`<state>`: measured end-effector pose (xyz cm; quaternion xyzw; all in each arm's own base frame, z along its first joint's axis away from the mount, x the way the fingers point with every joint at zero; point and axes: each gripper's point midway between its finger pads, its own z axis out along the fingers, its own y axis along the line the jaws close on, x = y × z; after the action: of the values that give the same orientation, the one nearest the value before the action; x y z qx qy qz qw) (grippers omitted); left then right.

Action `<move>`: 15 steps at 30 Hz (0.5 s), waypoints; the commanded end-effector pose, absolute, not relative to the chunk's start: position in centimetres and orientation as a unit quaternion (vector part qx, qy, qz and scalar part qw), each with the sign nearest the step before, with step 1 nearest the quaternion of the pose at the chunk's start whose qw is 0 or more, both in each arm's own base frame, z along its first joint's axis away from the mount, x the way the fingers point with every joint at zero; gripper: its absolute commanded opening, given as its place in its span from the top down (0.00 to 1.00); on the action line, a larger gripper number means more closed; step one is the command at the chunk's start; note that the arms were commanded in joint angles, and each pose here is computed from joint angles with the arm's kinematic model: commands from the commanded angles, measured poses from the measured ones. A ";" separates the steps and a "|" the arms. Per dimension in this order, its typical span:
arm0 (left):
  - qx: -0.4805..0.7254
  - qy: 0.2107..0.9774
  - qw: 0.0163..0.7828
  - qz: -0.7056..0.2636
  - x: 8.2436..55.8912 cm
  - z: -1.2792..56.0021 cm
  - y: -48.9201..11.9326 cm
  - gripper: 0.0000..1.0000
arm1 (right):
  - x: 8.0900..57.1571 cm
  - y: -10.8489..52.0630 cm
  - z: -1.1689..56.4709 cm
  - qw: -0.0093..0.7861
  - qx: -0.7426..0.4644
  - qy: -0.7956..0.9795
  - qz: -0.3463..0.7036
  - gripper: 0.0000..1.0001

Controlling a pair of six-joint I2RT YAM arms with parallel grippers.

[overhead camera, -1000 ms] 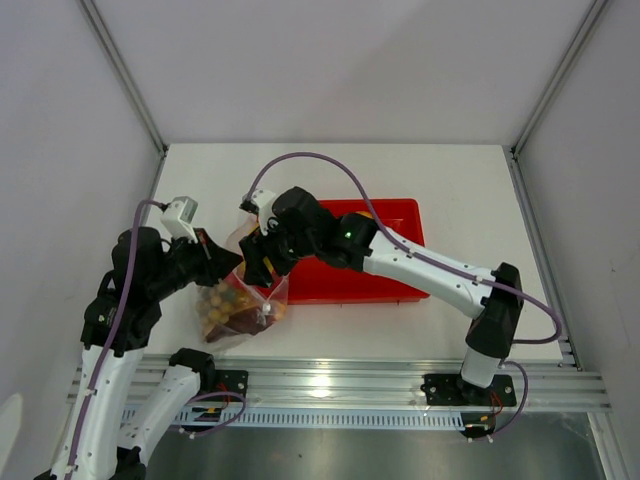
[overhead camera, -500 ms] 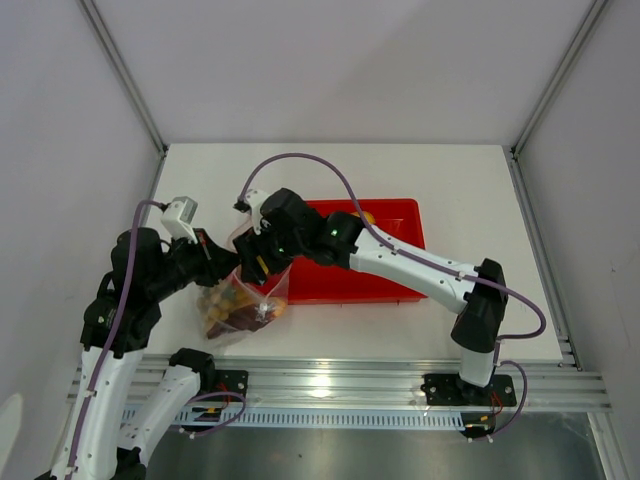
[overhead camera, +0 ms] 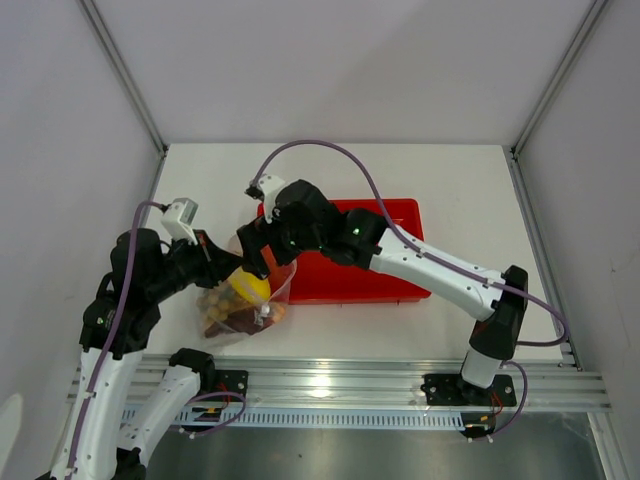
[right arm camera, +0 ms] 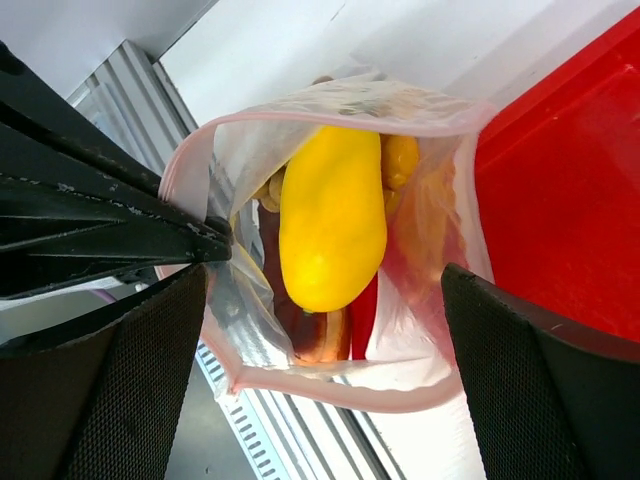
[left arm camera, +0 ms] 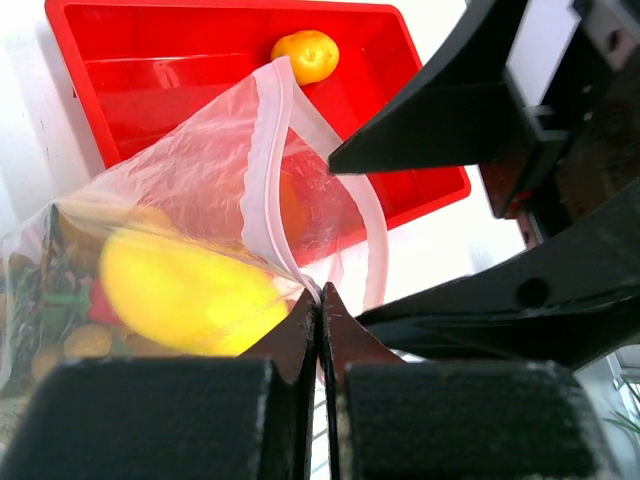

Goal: Place the food in the zip-top bag and seal the zipper
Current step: Place the fake fruit in the zipper food storage bag, then pick up the fake vegetable from the bin.

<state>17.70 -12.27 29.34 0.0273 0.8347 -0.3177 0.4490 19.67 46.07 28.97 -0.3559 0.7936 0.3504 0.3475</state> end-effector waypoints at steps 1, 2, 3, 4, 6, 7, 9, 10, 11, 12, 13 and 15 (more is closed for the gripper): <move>0.049 0.810 0.482 -0.330 17.4 32.2 -12.6 1.00 | 20.5 44.5 32.9 0.405 -0.327 0.778 0.351 0.01; 0.047 0.809 0.486 -0.327 17.3 32.4 -12.4 0.99 | 21.2 43.5 33.9 0.424 -0.310 0.779 0.343 0.01; 0.045 0.809 0.488 -0.325 17.3 32.5 -12.3 1.00 | 21.7 42.9 34.1 0.431 -0.300 0.783 0.335 0.01; 0.042 0.811 0.487 -0.322 17.3 32.4 -12.2 0.99 | 23.3 41.6 34.2 0.441 -0.272 0.793 0.319 0.01; 0.036 0.810 0.493 -0.317 17.2 32.7 -11.9 0.99 | 24.6 39.6 35.1 0.455 -0.239 0.799 0.312 0.01; 0.035 0.811 0.491 -0.316 17.1 32.6 -11.9 0.99 | 26.1 38.3 34.5 0.458 -0.212 0.809 0.301 0.01; 0.031 0.812 0.493 -0.311 17.1 32.7 -11.7 0.99 | 27.4 36.3 35.0 0.466 -0.179 0.813 0.299 0.00; 0.029 0.816 0.489 -0.307 17.0 32.5 -11.5 1.00 | 29.1 34.6 34.1 0.465 -0.145 0.824 0.289 0.01; 0.021 0.820 0.490 -0.295 17.2 32.2 -11.1 1.00 | 29.9 33.7 33.9 0.466 -0.125 0.828 0.285 0.00; 0.017 0.821 0.494 -0.287 17.2 32.4 -10.8 0.99 | 30.6 32.7 33.5 0.465 -0.103 0.834 0.280 0.01; 0.011 0.828 0.488 -0.277 17.1 32.0 -10.4 0.99 | 32.2 30.8 32.6 0.461 -0.066 0.843 0.270 0.00; 0.003 0.830 0.496 -0.254 17.2 32.1 -9.5 0.99 | 33.5 29.4 31.3 0.451 -0.044 0.854 0.256 0.01</move>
<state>16.99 -10.93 30.28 0.0097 0.8398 -0.2880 0.4601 31.64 31.62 32.09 -0.1097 0.8444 0.2656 0.4522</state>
